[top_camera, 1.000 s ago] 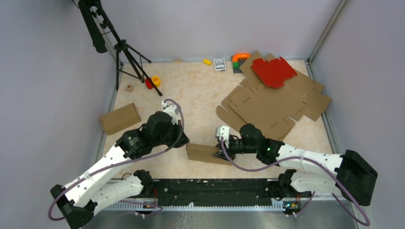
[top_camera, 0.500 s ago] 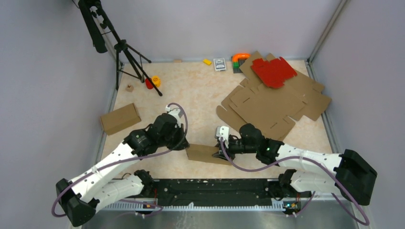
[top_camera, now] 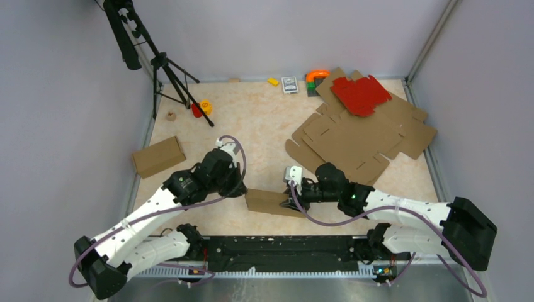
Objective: Fold the paper box
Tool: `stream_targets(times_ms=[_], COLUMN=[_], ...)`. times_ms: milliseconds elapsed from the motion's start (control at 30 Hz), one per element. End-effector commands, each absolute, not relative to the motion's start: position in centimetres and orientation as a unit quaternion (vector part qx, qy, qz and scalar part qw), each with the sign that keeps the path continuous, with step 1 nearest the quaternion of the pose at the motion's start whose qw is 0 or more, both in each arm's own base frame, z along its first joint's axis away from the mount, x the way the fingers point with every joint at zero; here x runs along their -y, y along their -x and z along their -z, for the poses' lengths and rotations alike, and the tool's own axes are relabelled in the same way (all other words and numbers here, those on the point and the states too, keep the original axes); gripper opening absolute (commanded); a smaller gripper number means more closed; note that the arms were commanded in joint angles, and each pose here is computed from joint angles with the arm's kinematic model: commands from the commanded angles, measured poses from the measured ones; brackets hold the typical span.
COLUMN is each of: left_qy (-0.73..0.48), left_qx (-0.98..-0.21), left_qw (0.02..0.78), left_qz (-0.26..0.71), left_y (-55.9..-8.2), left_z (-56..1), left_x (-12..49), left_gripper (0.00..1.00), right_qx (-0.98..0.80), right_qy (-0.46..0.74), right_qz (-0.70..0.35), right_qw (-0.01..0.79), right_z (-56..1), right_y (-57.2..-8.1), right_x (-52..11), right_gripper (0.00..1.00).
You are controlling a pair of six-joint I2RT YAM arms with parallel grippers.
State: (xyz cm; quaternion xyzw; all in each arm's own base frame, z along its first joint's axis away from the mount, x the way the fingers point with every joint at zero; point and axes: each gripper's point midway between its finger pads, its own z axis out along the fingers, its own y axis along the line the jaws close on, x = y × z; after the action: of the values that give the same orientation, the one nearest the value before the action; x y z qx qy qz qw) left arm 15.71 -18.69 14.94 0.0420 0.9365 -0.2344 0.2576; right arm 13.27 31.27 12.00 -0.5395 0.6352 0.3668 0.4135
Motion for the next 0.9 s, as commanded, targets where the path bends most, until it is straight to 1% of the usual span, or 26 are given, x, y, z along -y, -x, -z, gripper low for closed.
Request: stream_targets(times_ms=[0, 100, 267, 333, 433, 533, 567, 633, 733, 867], left_qy=[-0.045, -0.049, -0.057, -0.061, -0.070, -0.074, -0.075, -0.076, -0.074, -0.064], left_qx=[-0.936, -0.939, -0.954, -0.954, -0.947, -0.945, -0.945, -0.946, -0.946, -0.942], left_qw=[0.242, 0.236, 0.216, 0.217, 0.231, 0.242, 0.244, 0.240, 0.230, 0.226], left_qz=[0.253, 0.244, 0.199, 0.197, 0.211, 0.207, 0.206, 0.205, 0.217, 0.239], left_y=[-15.3, -15.2, -14.9, -15.0, -15.2, -15.5, -15.6, -15.7, -15.7, -15.9], left_z=[-13.8, -13.2, -13.0, -13.7, -15.3, -16.3, -16.5, -16.3, -15.6, -14.8], left_x=[19.4, 19.2, 17.9, 17.9, 18.2, 18.1, 18.1, 18.1, 18.5, 18.7], left_gripper=[0.00, 0.00, 0.00, 0.03, 0.09, 0.18, 0.24, 0.31, 0.37, 0.47], right_qx=[-0.659, -0.660, -0.661, -0.661, -0.662, -0.662, -0.662, -0.664, -0.666, -0.655], right_qy=[0.556, 0.554, 0.552, 0.552, 0.551, 0.551, 0.551, 0.550, 0.554, 0.562], right_qz=[-0.350, -0.348, -0.347, -0.347, -0.347, -0.347, -0.347, -0.344, -0.332, -0.319], right_qw=[0.367, 0.369, 0.373, 0.372, 0.371, 0.371, 0.371, 0.372, 0.375, 0.391], right_z=[-9.4, -9.5, -9.7, -9.6, -9.6, -9.7, -9.7, -9.7, -9.9, -10.9], right_y=[-12.3, -12.4, -12.6, -12.6, -12.5, -12.5, -12.5, -12.6, -13.0, -13.7], right_x=[-30.2, -30.2, -30.2, -30.2, -30.2, -30.2, -30.1, -30.1, -29.9, -30.1], right_gripper=[0.19, 0.19, 0.19, 0.19, 0.19, 0.19, 0.19, 0.19, 0.19, 0.19])
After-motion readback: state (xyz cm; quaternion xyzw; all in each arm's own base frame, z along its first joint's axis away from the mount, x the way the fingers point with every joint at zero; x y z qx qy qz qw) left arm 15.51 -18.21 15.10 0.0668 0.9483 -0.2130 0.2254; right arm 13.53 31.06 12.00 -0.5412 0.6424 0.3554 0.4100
